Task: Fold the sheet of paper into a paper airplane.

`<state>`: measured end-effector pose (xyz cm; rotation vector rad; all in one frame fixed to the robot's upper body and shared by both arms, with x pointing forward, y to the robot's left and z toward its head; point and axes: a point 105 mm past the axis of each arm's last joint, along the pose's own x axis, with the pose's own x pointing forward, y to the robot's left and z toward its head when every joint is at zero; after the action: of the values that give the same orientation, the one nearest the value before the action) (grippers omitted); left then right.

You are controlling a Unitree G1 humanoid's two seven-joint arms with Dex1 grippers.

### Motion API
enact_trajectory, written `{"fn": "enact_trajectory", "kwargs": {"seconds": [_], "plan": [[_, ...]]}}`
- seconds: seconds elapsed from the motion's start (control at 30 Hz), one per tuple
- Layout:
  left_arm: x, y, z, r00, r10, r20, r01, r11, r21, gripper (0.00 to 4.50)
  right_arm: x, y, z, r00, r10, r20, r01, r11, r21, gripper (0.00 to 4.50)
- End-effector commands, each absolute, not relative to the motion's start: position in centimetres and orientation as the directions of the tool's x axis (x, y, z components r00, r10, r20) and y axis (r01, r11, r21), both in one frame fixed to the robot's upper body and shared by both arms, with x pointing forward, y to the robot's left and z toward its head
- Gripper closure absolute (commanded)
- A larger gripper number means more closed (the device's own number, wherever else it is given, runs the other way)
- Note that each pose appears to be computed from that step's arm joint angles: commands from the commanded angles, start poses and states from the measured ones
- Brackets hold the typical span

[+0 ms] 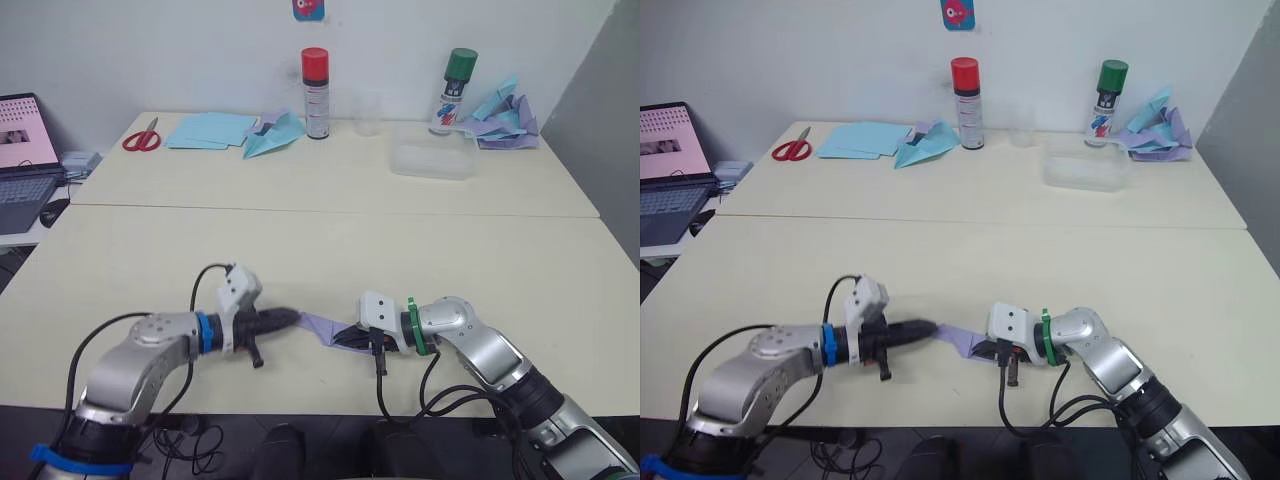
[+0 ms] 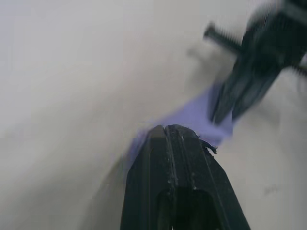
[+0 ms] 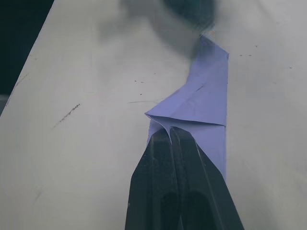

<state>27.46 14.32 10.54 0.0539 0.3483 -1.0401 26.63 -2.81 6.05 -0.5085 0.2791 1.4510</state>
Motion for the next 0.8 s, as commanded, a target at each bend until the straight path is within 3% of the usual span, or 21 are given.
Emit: {"fn": "enact_trajectory", "kwargs": {"seconds": [0.03,0.2,0.23,0.33,0.63,0.73,0.8], "plan": [[27.7,12.2,10.1,0.435,-0.850,-0.297,0.872,0.480,-0.097,4.50,26.8,-3.6,5.7,0.125,0.852,-0.509,-0.986,0.049,-0.160,4.48],[28.3,10.6,7.5,0.422,-0.831,-0.363,0.882,0.468,-0.048,4.50,27.0,-3.5,6.3,0.132,0.860,-0.493,-0.985,0.061,-0.159,4.48],[28.3,10.4,7.1,0.417,-0.830,-0.370,0.884,0.465,-0.048,4.50,27.0,-3.5,6.4,0.131,0.863,-0.489,-0.986,0.062,-0.155,4.30],[28.1,10.5,5.0,0.383,-0.808,-0.448,0.894,0.446,-0.039,4.50,26.2,-3.8,6.7,0.085,0.864,-0.496,-0.993,0.034,-0.112,3.60],[27.7,11.4,2.9,0.356,-0.779,-0.517,0.898,0.437,-0.041,4.50,22.4,-7.1,8.1,-0.122,0.809,-0.575,-0.992,-0.080,0.099,0.20],[27.8,11.4,2.9,0.358,-0.779,-0.515,0.898,0.439,-0.039,4.50,22.4,-7.8,9.4,-0.121,0.825,-0.552,-0.991,-0.065,0.120,0.06],[27.9,11.4,2.9,0.360,-0.779,-0.514,0.898,0.439,-0.036,4.50,23.5,-7.3,11.4,-0.057,0.881,-0.469,-0.994,-0.007,0.109,0.06]]}}
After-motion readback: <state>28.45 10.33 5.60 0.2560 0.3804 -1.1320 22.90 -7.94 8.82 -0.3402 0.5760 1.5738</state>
